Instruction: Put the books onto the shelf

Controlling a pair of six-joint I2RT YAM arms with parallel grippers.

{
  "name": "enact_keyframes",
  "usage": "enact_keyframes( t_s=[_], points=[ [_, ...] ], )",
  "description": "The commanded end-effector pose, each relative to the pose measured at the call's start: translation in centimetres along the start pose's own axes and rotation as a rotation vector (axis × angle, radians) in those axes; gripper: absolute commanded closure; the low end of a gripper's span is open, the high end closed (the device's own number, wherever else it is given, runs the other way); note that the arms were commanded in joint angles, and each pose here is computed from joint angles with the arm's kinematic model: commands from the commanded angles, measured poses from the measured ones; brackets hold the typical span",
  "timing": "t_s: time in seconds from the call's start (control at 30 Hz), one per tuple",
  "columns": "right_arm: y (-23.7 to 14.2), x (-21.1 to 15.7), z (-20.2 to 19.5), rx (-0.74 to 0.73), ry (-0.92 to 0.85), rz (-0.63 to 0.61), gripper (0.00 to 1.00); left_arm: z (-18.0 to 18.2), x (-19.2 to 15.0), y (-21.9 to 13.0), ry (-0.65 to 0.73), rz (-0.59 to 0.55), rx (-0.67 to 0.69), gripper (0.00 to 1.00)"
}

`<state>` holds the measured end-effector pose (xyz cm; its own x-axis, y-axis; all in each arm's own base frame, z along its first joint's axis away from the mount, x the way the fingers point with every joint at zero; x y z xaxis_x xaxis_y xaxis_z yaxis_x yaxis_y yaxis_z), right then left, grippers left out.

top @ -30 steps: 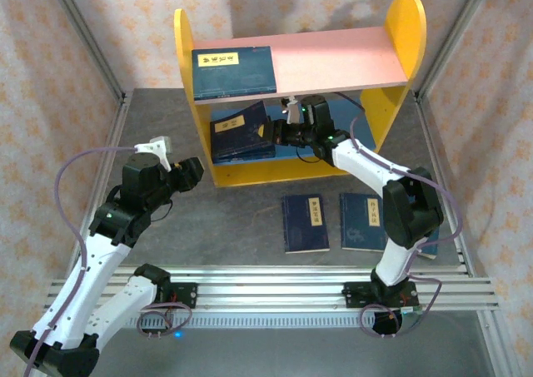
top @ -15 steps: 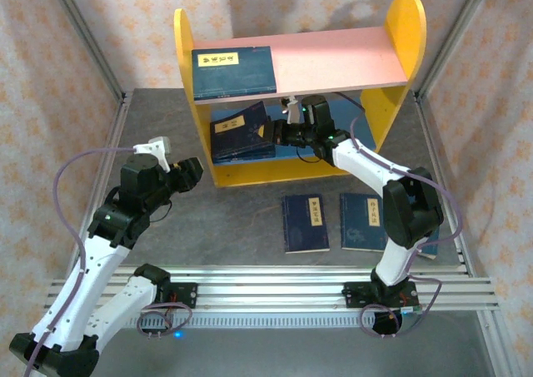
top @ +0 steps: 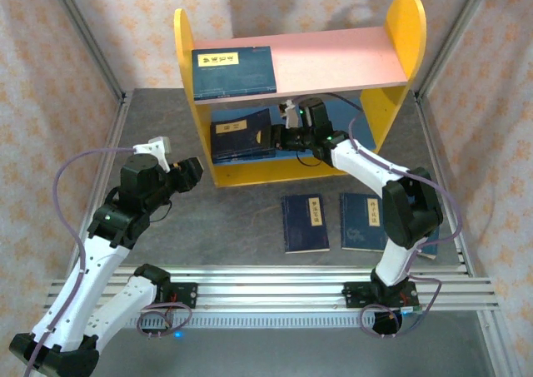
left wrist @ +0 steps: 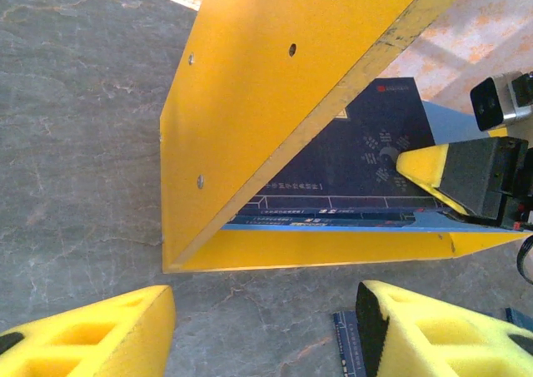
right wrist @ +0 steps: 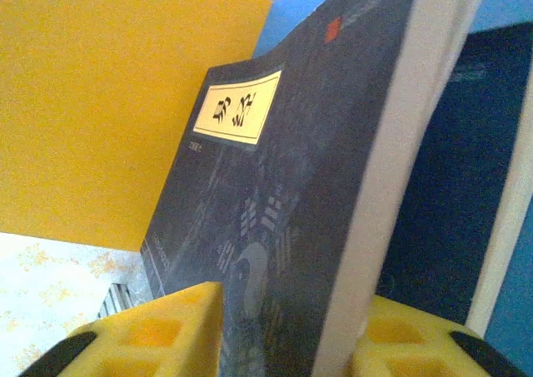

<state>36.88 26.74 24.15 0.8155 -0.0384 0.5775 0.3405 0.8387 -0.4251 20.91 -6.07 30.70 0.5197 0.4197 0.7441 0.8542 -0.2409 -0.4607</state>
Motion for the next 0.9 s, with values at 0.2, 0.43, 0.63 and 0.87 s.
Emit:
enact_keyframes(
  t_s=[0.2,0.43,0.63,0.87],
  points=[
    [-1.1,1.4,2.3,-0.032,-0.072,-0.019,0.55,0.1,0.0,-0.6,0.025,-0.01,0.011,0.41],
    [-1.7,1.9,1.9,-0.083,-0.064,-0.027,0.47,0.1,0.0,-0.7,0.03,-0.01,0.013,0.41],
    [-2.6,2.5,1.0,-0.101,-0.046,-0.047,0.39,0.2,0.0,-0.8,0.034,-0.013,0.015,0.41],
    [-2.3,2.5,0.4,-0.112,-0.041,-0.035,0.39,0.2,-0.1,-0.7,0.036,-0.013,0.016,0.41]
  ],
)
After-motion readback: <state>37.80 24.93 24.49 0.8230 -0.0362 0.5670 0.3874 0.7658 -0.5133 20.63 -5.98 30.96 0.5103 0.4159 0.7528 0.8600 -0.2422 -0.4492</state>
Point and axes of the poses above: each hand's point on the last joint's axis, 136 mm out from that joint toward the fingers, its own y axis out along the fingers, its own z axis along the line the jaws close on, x = y × z, the point moved 7 cm from there along -y, back along the fingers, and after that the axes turned 1 degree about -y, right-handed, at the moved point
